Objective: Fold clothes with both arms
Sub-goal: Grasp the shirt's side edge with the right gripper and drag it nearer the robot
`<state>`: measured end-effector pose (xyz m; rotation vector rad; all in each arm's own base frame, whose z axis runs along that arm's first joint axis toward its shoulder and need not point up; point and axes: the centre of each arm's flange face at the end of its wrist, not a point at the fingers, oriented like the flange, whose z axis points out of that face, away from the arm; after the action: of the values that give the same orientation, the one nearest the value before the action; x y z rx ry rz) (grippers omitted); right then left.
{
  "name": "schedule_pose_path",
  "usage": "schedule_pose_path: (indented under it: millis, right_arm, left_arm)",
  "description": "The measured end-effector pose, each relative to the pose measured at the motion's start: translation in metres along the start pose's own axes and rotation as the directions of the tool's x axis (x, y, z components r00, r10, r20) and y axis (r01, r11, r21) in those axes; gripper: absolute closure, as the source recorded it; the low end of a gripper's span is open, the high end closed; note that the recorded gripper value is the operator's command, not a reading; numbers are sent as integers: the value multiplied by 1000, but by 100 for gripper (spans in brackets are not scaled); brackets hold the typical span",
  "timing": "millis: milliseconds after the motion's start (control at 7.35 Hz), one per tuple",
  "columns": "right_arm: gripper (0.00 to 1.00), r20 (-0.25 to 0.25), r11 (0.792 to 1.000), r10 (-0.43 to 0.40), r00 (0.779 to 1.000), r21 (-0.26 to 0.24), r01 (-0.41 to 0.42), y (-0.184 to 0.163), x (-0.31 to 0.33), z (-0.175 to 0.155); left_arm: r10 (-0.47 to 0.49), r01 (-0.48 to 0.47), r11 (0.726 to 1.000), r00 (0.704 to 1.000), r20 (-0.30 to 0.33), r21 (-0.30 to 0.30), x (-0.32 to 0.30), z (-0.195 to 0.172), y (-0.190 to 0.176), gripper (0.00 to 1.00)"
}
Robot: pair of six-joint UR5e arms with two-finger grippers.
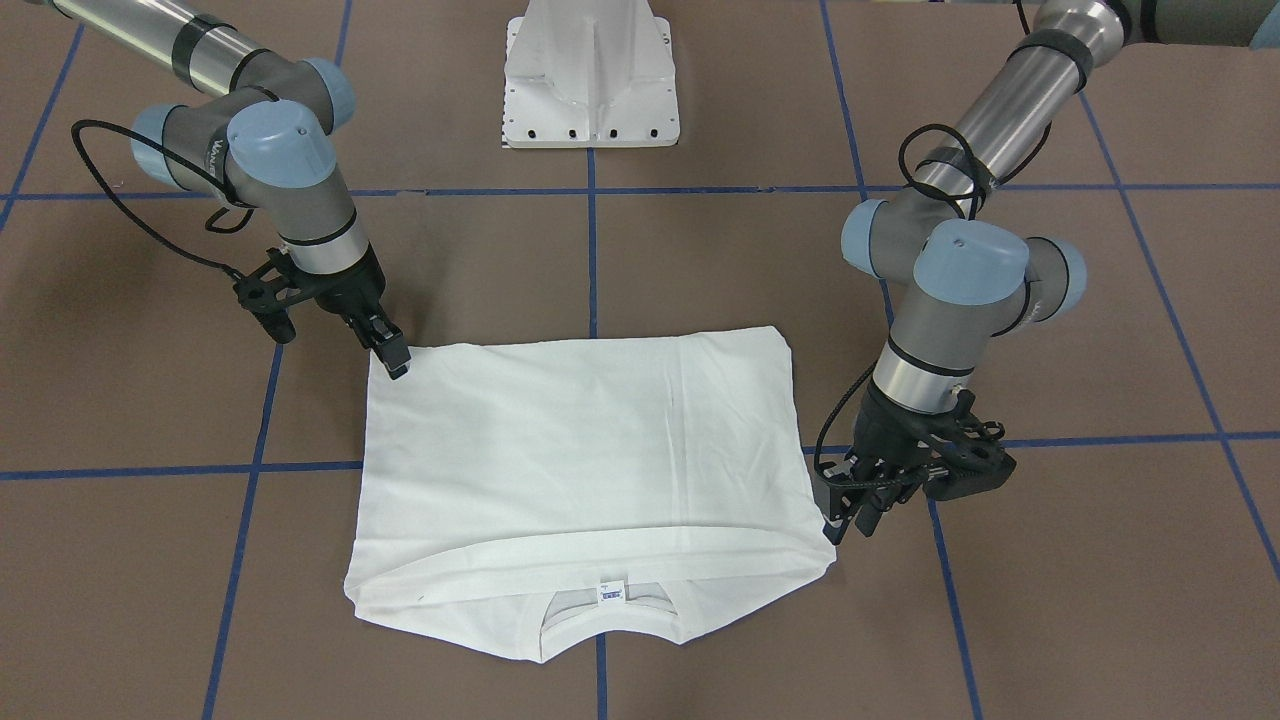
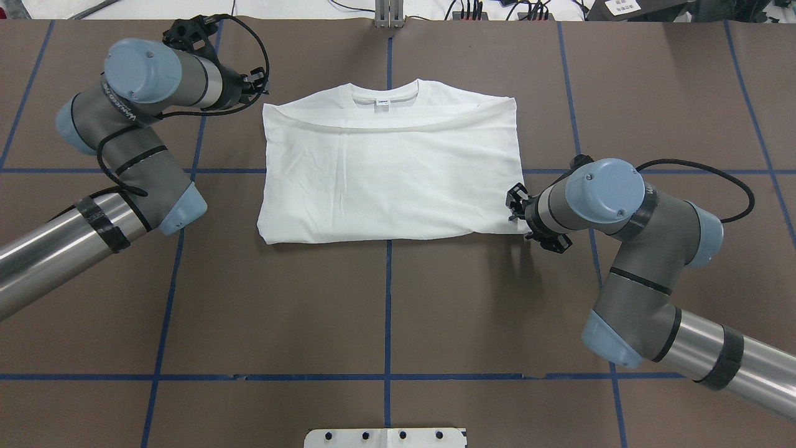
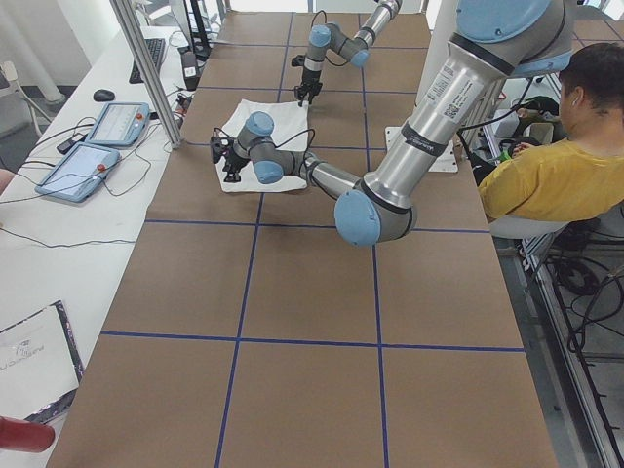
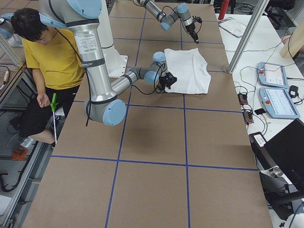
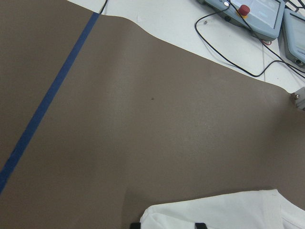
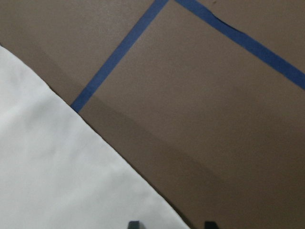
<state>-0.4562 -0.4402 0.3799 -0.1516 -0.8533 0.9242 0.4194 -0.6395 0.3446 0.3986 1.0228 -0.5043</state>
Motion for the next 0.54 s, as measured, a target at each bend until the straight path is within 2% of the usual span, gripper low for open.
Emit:
schedule_pose_path:
  millis: [272,544]
  right_arm:
    - [100,9,1000,3,1000,-10,-3,2,-2,-7]
    - [100,29,999,0,1000,-36,1,4,9,-32]
  left_arm:
    - [0,0,1000,1000,-2,0,1,-1,0,52]
    - [1,-1,1000,1000,-9,0,4,-4,0,52]
